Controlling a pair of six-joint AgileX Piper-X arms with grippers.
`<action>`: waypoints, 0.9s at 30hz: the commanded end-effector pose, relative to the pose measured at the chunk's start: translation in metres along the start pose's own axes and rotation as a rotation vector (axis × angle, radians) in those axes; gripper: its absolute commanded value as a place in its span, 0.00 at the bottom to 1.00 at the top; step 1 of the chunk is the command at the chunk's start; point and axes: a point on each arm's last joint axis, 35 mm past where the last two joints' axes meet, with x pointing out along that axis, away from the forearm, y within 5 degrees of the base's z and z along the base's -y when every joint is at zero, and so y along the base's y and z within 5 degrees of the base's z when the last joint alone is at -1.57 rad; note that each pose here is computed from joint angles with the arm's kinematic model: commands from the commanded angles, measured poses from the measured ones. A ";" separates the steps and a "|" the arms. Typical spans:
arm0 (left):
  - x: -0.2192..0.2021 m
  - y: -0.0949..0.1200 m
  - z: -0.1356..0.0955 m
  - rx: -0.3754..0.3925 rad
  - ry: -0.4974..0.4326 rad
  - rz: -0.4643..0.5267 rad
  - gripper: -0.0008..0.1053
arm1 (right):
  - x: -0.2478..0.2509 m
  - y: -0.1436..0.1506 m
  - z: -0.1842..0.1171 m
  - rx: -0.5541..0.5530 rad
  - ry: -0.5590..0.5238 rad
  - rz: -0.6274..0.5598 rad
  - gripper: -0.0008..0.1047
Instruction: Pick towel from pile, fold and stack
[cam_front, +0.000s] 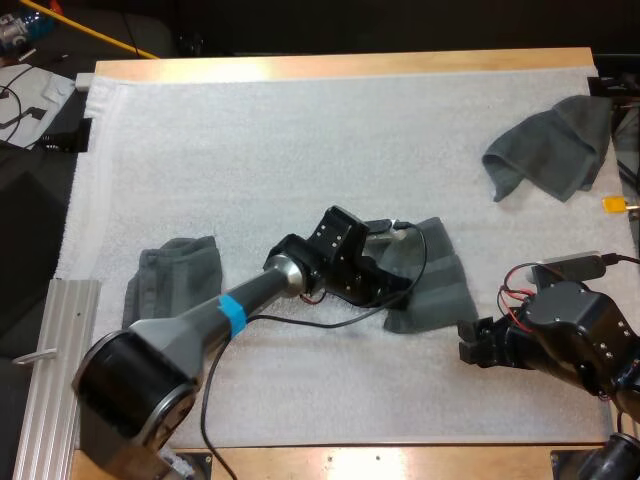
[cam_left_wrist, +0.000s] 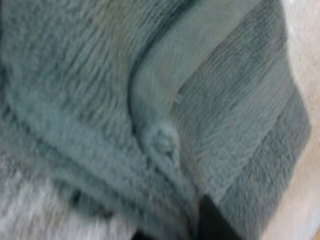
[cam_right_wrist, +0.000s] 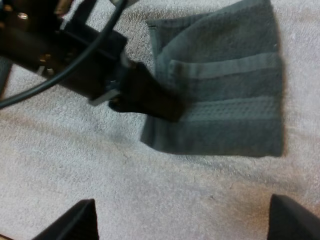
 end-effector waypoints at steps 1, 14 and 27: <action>-0.026 -0.012 -0.002 0.111 -0.045 0.023 0.01 | -0.001 -0.001 0.000 -0.004 0.003 -0.009 0.64; -0.129 0.013 -0.015 0.241 -0.155 0.373 0.01 | -0.002 -0.001 0.000 -0.004 0.000 -0.004 0.64; -0.209 0.043 -0.028 0.182 -0.230 0.656 0.01 | -0.003 0.000 0.000 -0.007 -0.005 0.008 0.64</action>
